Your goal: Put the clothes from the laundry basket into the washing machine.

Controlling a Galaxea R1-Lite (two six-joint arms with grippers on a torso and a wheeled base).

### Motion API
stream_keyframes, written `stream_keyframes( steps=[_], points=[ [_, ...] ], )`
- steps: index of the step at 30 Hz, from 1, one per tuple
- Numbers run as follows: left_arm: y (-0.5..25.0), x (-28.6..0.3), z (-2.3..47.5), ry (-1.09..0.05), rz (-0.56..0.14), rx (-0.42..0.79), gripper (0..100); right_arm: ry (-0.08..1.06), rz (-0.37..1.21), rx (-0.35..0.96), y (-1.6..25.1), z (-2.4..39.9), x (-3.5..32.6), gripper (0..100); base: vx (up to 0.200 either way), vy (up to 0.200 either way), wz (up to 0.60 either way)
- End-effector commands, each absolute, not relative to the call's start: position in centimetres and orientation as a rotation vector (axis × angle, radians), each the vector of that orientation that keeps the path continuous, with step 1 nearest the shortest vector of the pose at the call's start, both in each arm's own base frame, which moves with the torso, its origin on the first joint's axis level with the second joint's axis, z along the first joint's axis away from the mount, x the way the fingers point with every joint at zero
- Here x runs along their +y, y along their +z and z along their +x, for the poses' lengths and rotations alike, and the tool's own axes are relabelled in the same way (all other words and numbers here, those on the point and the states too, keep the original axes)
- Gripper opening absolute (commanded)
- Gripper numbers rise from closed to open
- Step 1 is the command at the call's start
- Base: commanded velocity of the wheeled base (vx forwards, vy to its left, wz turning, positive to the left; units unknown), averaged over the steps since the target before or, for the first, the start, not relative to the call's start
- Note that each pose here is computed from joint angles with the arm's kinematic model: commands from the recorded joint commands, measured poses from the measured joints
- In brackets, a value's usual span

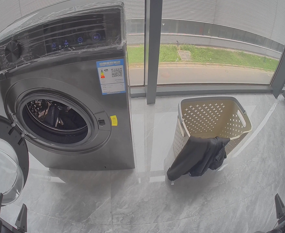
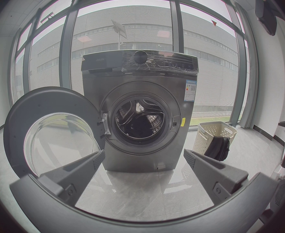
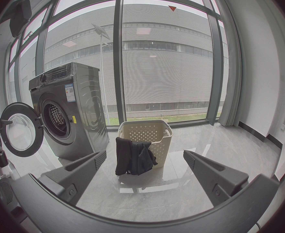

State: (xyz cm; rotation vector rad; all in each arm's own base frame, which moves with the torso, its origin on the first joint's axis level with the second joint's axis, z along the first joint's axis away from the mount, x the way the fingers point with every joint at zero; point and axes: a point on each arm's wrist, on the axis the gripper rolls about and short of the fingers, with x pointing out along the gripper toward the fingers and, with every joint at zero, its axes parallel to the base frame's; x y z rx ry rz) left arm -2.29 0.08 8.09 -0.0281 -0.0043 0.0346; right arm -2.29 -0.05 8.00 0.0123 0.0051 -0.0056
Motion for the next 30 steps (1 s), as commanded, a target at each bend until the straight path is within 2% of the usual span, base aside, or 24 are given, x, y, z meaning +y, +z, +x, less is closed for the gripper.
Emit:
stream_keyframes(
  steps=[1,9,30],
  points=[
    [7.57,0.08,-2.27,0.035,-0.028,0.0,100,-0.005,0.012,0.017,7.58,-2.21,-0.05,100,0.0,0.0,0.0],
    [7.57,0.08,-2.27,0.035,-0.031,-0.001,100,-0.005,0.012,0.017,7.58,-2.21,-0.05,100,0.0,0.0,0.0],
    [7.57,0.08,-2.27,0.035,-0.029,-0.001,100,-0.005,0.012,0.017,7.58,-2.21,-0.05,100,0.0,-0.2,0.0]
  ],
)
